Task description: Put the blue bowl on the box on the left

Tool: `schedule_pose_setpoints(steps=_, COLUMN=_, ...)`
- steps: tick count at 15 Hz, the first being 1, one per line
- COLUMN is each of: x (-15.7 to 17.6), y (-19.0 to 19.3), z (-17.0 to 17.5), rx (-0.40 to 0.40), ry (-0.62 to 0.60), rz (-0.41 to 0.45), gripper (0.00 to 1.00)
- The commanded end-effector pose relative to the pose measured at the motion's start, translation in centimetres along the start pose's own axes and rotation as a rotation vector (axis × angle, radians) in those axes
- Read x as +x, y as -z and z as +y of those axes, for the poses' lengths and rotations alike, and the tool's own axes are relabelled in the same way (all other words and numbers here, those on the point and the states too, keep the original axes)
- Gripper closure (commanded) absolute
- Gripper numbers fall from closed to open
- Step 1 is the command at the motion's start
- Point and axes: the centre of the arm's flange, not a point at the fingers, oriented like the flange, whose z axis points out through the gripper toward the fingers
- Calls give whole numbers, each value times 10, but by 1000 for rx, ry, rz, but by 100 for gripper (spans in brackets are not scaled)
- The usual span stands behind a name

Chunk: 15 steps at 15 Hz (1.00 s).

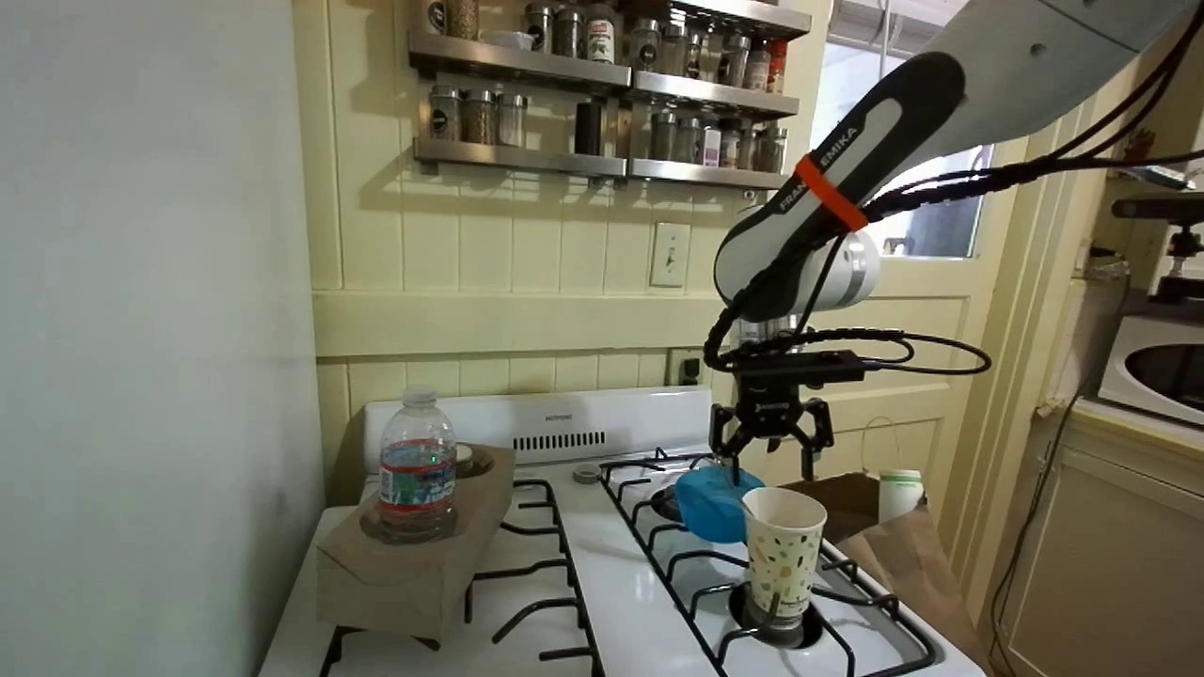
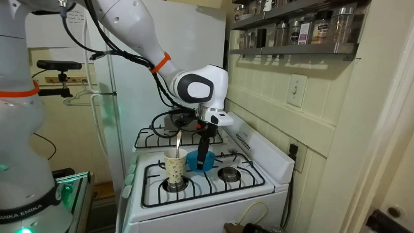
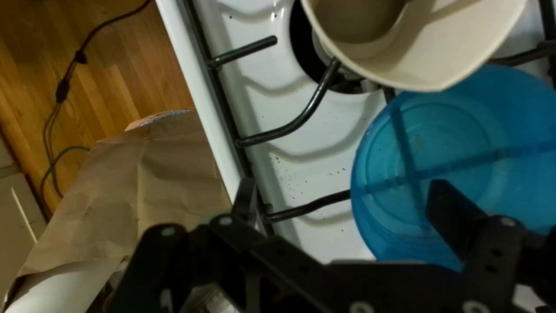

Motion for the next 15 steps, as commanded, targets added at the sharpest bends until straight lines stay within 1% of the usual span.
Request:
schedule_pose_setpoints(steps=1, x=17, y=-13, z=-24, rx=-10, ry=-2, rz=10, gripper=0)
schedule_pose_setpoints(steps=2, x=19, y=-16, z=-27, rx=-16, ry=2, rz=7, gripper=0)
schedule_pose_setpoints(steps=3, x=20, y=-20, z=-28, rx=-20, ry=2, rz=2, gripper=25)
schedule_pose_setpoints(steps=4, x=22, y=-23, z=-29, rx=-23, ry=3, rz=0, gripper=27)
schedule_pose_setpoints(steps=5, x=23, y=-24, z=-29, rx=-25, ry=3, rz=-2, gripper=34)
schedule_pose_setpoints(steps=9, x=27, y=-29, z=-24, rx=-30, ry=-8, rz=-6, gripper=67)
schedule_pose_setpoints(steps=13, x=31, y=-23, z=-16, rx=-25, ry=-23, rz=7, gripper=96)
schedule_pose_setpoints(steps=14, x=31, y=-19, z=-14, rx=-19, ry=-24, rz=12, gripper=99)
schedule_pose_setpoints(steps=15, x=31, y=-11, z=-11, rx=-9, ry=-23, rz=20, gripper=100)
